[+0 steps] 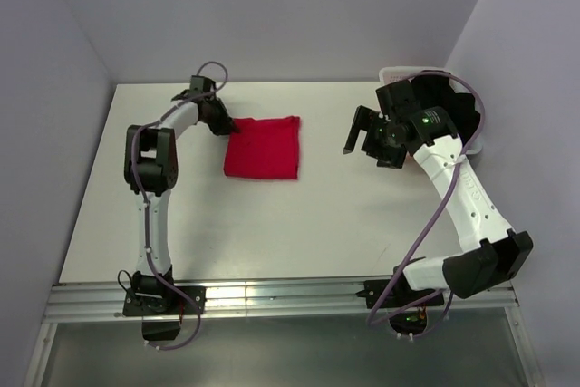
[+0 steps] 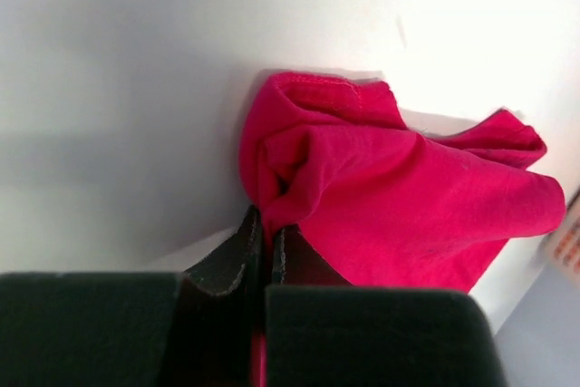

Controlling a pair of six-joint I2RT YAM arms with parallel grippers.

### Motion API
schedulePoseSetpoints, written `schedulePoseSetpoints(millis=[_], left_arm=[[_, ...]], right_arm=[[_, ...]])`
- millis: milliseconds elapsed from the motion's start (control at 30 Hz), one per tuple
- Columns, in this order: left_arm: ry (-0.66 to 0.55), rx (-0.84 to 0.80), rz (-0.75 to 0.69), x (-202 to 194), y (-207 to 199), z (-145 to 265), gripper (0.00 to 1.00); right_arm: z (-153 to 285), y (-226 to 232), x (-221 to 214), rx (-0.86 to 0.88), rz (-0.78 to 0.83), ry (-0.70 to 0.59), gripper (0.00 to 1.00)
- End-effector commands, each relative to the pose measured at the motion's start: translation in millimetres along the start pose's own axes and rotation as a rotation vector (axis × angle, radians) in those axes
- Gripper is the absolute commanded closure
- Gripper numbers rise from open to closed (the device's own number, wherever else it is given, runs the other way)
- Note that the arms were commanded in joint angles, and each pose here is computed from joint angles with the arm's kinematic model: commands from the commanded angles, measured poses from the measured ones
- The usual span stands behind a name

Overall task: Fold and stack the t-shirts
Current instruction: Put the neatly folded tshirt into the corner of the board with the left arm

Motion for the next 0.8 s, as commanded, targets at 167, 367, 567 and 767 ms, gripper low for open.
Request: schedulePoseSetpoints(millis=[167, 367, 567, 767], left_arm=[[-0.322, 0.106, 0.105, 170, 63, 93, 1.00], [-0.615, 0.003, 0.222, 242, 115, 199, 0.26], [-0.795, -0.052, 0.242, 254, 125, 293, 0.01], [-0.810, -0.123, 0.203, 231, 100, 333, 0.01]], right_arm=[[3, 2, 15, -0.034, -0.001, 0.005, 0.00], [-6, 5, 26, -0.047, 0.028, 0.030, 0.00], [-16, 7, 30, -0.042, 0.061, 0.064, 0.00], [-25, 12, 39, -0.011, 0.080, 0.070, 0.00]])
Point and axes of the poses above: each gripper's point midway between its finger pads, its own z axis back along the fingers, its own y axis along the line the jaws close on, x = y × z, the point moved 10 cm from there along z, back along the fingers, and after that the axes turned 10 degrees about z, right-handed, at the moved point
